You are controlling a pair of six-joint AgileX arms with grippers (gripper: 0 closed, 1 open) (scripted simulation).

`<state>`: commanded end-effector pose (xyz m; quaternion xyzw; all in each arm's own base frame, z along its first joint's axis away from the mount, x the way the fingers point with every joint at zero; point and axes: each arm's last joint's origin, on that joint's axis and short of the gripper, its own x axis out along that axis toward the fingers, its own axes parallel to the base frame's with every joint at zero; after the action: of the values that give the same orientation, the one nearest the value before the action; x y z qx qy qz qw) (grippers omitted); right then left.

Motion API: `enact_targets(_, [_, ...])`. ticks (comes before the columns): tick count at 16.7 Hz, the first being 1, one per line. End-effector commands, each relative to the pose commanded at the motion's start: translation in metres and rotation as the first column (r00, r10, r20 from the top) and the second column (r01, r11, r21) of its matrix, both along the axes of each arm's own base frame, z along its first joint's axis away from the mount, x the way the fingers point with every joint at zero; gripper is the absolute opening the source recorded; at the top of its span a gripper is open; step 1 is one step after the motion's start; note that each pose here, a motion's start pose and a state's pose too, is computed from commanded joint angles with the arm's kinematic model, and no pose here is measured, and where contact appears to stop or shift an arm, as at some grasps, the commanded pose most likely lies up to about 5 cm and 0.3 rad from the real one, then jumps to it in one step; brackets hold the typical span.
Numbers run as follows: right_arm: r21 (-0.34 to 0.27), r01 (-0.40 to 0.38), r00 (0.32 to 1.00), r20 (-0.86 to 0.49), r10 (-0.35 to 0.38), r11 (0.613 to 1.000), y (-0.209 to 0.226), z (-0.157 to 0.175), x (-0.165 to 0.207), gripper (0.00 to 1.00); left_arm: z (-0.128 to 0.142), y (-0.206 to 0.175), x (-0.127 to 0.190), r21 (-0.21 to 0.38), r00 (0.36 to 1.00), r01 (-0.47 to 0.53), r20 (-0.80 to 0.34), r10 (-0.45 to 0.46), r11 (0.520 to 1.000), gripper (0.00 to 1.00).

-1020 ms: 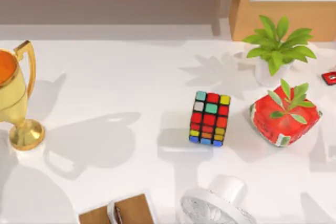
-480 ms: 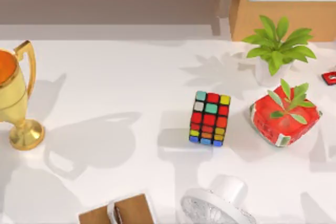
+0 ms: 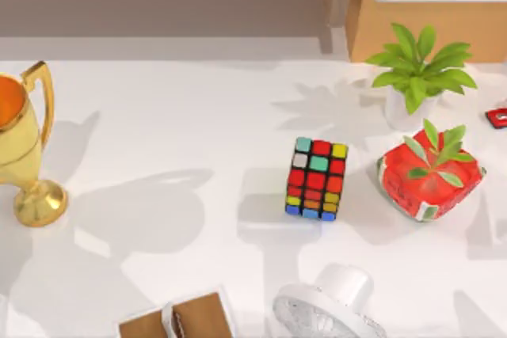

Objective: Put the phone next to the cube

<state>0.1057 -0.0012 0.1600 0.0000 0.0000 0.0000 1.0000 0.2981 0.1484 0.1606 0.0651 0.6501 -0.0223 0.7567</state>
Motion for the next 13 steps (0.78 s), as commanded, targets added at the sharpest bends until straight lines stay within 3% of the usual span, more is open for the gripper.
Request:
enact_targets(3, [0.0, 0.0, 1.0, 0.0, 0.0, 1.0, 0.0, 0.0, 0.0, 1.0, 0.025, -0.01, 0.027, 0.027, 0.993, -0.029, 0.118, 0.025, 0.999, 0.0])
enact_targets(6, [0.0, 0.0, 1.0, 0.0, 0.0, 1.0, 0.0, 0.0, 0.0, 1.0, 0.046, -0.034, 0.059, 0.012, 0.975, -0.053, 0.218, 0.049, 0.999, 0.0])
enact_targets(10, [0.0, 0.0, 1.0, 0.0, 0.0, 1.0, 0.0, 0.0, 0.0, 1.0, 0.06, -0.089, 0.097, -0.069, 0.958, -0.059, 0.277, 0.076, 0.996, 0.0])
enact_targets(13, [0.0, 0.0, 1.0, 0.0, 0.0, 1.0, 0.0, 0.0, 0.0, 1.0, 0.061, -0.145, 0.114, -0.143, 0.963, -0.056, 0.253, 0.091, 0.988, 0.0])
